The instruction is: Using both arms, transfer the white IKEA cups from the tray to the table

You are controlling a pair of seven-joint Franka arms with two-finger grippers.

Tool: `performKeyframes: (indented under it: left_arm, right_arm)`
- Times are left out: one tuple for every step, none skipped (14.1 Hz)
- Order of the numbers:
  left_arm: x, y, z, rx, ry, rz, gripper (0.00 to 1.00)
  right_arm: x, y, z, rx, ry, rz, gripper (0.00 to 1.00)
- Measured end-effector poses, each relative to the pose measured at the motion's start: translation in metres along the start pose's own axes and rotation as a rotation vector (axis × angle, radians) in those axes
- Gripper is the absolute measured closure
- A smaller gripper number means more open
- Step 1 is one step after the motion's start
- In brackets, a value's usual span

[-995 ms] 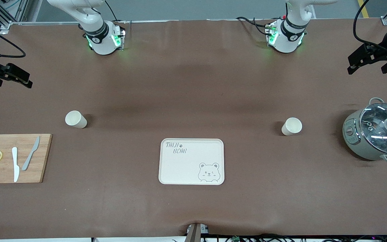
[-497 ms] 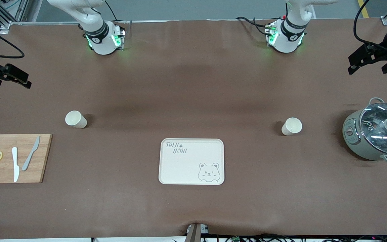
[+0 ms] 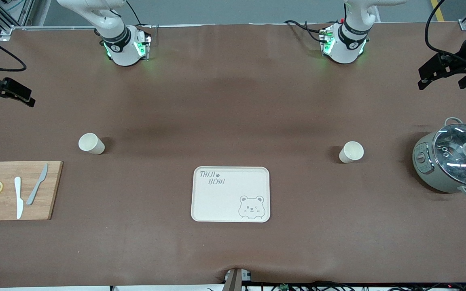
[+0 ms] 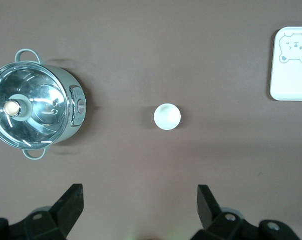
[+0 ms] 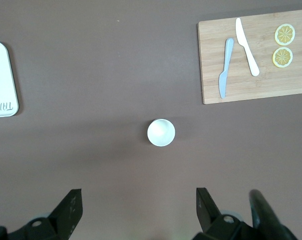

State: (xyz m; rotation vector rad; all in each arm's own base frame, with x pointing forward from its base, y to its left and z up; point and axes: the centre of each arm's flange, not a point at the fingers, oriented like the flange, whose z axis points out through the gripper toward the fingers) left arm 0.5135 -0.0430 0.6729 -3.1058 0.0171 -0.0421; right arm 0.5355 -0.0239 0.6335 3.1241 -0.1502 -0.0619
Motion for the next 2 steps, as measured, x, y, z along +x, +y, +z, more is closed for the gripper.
performKeyframes:
  left_arm:
    - [0.0,0.0,0.0,0.0,0.0,0.0,0.0]
    - [0.0,0.0,0.0001,0.0,0.0,0.0,0.0]
  right_arm:
    - [0.0,0.0,0.0,0.0,0.0,0.0,0.0]
    - [0.0,0.0,0.0,0.0,0.0,0.0,0.0]
